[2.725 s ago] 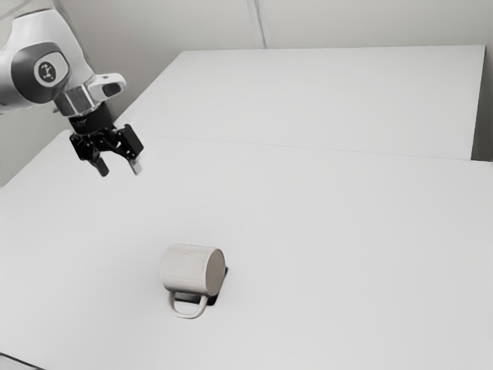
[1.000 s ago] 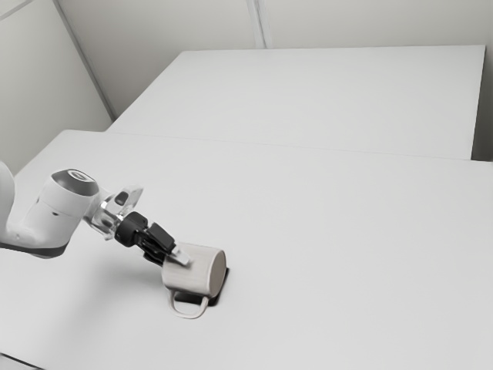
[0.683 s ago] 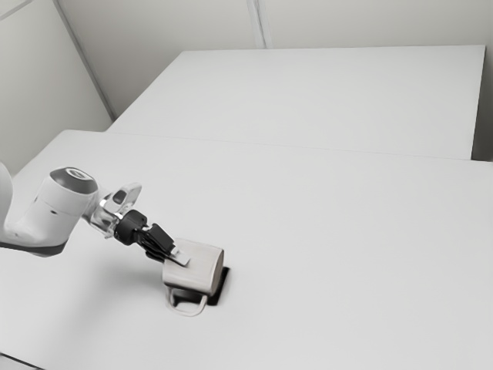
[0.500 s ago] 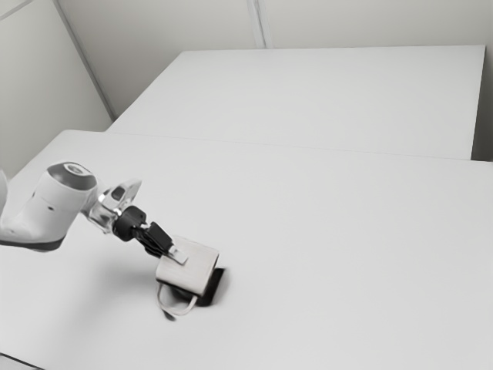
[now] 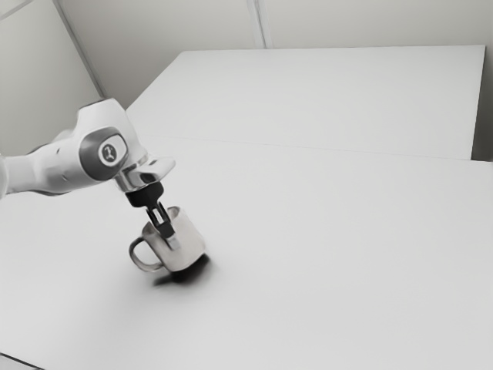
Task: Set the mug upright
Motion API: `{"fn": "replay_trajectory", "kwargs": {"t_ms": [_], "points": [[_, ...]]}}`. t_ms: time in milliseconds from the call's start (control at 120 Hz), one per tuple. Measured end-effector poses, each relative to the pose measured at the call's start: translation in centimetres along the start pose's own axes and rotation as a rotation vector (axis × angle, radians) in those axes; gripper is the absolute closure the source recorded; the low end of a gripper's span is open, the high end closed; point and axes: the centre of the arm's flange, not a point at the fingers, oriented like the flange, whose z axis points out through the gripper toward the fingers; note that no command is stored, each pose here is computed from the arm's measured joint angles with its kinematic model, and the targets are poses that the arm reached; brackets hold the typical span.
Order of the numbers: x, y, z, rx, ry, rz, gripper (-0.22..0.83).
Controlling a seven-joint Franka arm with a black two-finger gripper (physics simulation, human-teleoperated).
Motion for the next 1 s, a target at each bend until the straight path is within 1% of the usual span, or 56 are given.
{"fn": "replay_trajectory", "kwargs": {"t_ms": [150, 267, 633, 833, 908, 1000], "points": [[1.2, 0.2, 0.4, 0.144, -0.025, 0.059, 0.78], [2.1, 0.6, 0.7, 0.217, -0.022, 0.091, 0.78], [2.9, 0.5, 1.7, 0.310, 0.027, 0.092, 0.78], [3.1, 0.7, 1.9, 0.313, 0.040, 0.086, 0.36], [3.1, 0.7, 1.9, 0.314, 0.043, 0.085, 0.25], [3.2, 0.8, 1.9, 0.315, 0.045, 0.083, 0.16]]}}
